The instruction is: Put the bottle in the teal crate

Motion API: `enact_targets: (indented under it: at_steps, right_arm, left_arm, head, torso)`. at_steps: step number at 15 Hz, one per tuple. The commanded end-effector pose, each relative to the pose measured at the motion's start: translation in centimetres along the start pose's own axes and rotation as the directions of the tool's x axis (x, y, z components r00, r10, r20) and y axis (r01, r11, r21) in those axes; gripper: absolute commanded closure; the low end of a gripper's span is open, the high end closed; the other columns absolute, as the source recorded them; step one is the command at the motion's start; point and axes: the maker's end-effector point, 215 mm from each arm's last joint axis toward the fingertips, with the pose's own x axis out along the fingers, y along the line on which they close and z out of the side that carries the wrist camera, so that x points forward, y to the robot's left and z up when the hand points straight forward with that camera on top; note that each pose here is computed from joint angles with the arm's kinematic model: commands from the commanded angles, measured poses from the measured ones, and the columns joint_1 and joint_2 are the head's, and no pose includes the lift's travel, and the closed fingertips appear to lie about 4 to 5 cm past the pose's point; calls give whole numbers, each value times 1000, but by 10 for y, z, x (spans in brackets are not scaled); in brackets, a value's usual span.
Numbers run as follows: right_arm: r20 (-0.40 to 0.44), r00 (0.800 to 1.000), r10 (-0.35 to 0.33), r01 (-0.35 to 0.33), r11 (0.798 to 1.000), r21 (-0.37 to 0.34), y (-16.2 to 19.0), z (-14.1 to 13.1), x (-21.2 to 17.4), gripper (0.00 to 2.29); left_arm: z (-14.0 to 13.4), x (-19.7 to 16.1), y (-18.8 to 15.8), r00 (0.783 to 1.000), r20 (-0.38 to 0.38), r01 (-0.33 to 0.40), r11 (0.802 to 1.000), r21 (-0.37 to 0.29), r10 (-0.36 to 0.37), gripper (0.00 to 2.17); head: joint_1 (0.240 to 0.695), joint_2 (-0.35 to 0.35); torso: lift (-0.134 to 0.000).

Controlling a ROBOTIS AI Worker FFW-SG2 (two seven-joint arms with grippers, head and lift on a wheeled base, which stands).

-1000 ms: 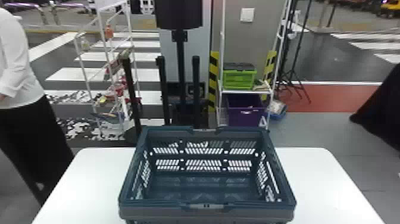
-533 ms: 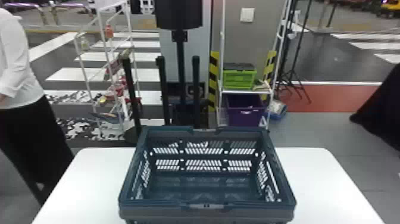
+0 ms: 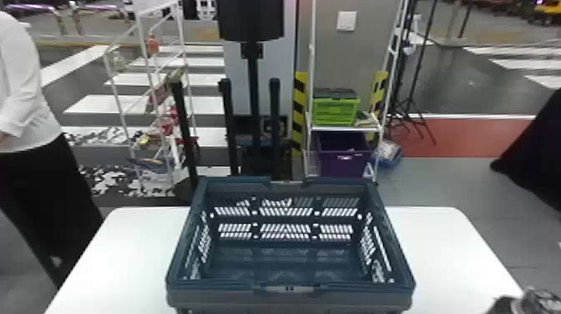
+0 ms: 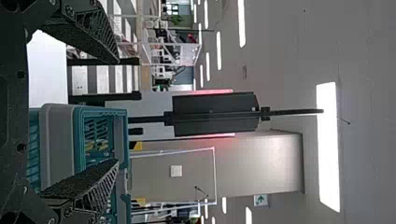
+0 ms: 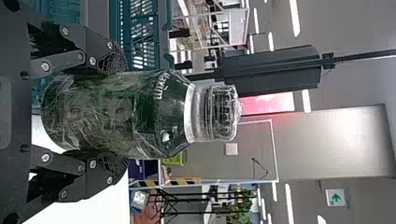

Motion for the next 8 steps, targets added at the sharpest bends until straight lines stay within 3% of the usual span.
enact_targets:
  at_steps: [1, 5, 8]
  right_arm:
    - [-53, 998, 22, -21, 1000, 16, -2, 4, 25, 2030]
    - [-119, 989, 83, -78, 996, 41, 13, 18, 67, 2047]
    - [-147, 979, 142, -141, 990, 20, 26, 32, 104, 2047]
  left_arm:
    - [2, -1, 4, 1000, 8, -3, 1000, -4, 3, 140]
    - [5, -5, 18, 1000, 25, -18, 1000, -7, 18, 144]
    - [3, -7, 27, 999, 23, -30, 1000, -10, 30, 144]
  head:
    - [499, 0]
    - [499, 0]
    - [499, 0]
  torso:
    - [0]
    - [0]
    - [0]
